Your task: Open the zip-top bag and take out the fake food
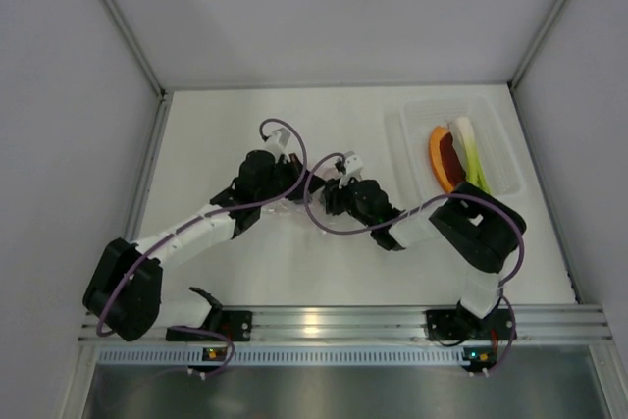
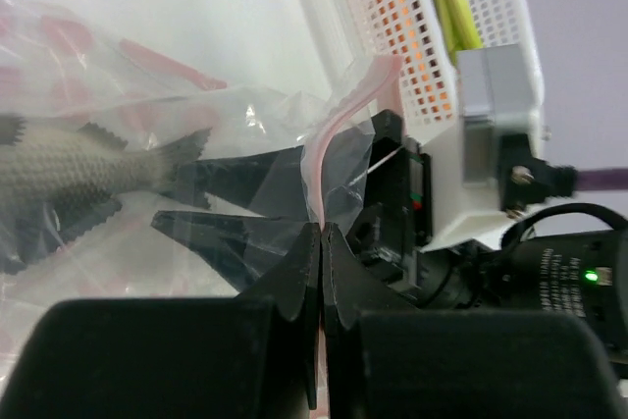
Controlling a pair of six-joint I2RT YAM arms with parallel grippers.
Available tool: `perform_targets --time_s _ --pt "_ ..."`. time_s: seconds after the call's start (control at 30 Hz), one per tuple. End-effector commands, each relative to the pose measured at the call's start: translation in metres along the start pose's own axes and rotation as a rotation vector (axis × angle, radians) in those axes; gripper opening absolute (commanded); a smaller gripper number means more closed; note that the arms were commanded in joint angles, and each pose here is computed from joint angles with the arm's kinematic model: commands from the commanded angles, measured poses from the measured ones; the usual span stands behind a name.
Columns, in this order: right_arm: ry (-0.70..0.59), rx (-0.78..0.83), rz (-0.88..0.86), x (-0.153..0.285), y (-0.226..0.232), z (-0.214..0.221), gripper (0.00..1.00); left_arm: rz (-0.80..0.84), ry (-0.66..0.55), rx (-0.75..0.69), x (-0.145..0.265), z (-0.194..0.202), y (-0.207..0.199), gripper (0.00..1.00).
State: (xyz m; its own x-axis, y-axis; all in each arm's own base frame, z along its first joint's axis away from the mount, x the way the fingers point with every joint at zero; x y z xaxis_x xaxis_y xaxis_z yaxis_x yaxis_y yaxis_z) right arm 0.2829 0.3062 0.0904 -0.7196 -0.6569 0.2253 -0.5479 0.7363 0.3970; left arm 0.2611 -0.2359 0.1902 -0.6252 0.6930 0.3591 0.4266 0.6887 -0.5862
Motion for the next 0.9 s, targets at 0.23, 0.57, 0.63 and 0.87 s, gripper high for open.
perform_targets --time_s 0.23,0.57,0.63,0.87 --pt "-0.030 -0.082 0.127 -0.004 -0.002 -0.028 0.30 0.243 -0.389 0.071 0.048 -0.098 -0.087 0.00" --pt "0.394 0.297 0.768 0.082 -0.074 -0.099 0.32 0.182 -0.596 0.147 0.093 -0.126 -0.092 0.00" --pt "0.394 0.320 0.813 0.097 -0.076 -0.118 0.31 0.125 -0.647 0.168 0.106 -0.122 -0.081 0.00" --pt "0.403 0.468 0.866 0.115 -0.043 -0.174 0.32 -0.070 -0.521 0.199 0.086 -0.053 -0.021 0.00"
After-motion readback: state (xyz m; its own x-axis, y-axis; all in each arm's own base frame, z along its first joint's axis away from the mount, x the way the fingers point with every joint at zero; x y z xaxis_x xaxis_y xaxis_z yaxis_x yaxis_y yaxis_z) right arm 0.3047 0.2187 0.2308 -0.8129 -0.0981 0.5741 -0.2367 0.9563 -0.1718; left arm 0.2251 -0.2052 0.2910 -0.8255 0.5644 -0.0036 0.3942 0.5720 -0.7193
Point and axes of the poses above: each gripper's point midway between its finger pads, its own x axis back along the fingers, its own y axis along the line the jaws close on, z = x × y, the point moved 6 cm from there along x, back along the fingers, and after that the axes turned 10 degrees about -x, right-handed, at the moved point
